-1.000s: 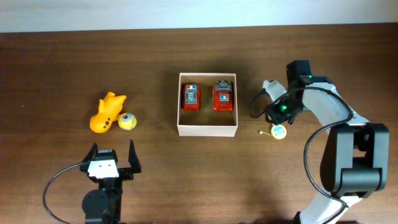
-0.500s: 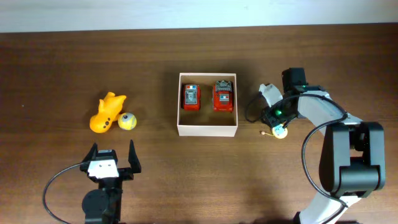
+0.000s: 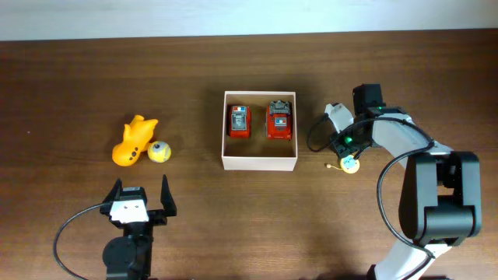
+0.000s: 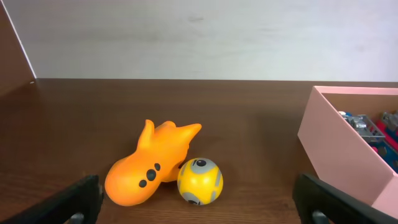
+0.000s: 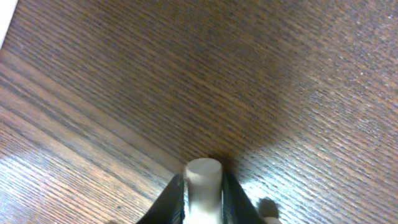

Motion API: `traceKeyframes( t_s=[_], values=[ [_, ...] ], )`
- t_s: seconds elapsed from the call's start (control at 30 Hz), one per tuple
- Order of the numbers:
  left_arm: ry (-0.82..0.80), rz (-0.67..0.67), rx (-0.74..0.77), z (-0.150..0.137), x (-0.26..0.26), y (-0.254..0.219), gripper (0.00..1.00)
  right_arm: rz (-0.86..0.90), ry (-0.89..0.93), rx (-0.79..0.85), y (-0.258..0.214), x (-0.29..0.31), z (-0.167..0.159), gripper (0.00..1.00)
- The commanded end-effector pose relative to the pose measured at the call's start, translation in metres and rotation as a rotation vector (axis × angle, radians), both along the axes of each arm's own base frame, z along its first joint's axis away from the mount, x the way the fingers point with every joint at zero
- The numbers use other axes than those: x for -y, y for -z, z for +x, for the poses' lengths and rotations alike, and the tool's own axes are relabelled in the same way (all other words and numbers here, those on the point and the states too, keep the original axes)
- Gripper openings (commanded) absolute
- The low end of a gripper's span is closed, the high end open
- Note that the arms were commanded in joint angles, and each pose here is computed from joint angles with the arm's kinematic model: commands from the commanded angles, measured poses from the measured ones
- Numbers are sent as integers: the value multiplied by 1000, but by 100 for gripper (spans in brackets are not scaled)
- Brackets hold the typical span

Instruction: Pack container

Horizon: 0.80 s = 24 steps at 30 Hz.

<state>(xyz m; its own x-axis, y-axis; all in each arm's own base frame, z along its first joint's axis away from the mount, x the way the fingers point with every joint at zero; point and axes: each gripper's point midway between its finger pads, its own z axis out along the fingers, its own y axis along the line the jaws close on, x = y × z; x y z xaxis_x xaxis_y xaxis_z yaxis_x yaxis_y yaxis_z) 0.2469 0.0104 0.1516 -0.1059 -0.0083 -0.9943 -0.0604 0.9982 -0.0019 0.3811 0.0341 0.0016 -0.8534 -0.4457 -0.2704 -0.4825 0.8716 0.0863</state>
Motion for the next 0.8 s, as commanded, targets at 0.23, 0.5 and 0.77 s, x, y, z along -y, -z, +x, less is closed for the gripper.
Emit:
traceKeyframes(
  t_s=[0.23,0.5,0.77],
  values=[
    [13,-4,-1,0,3,1,99,-9,-2,-35,12,0,-6,14],
    [13,-4,-1,0,3,1,99,-35,3,-27,5,5,-1,9],
    [13,-4,-1,0,3,1,99,-35,3,7,-23,5,20,9]
  ],
)
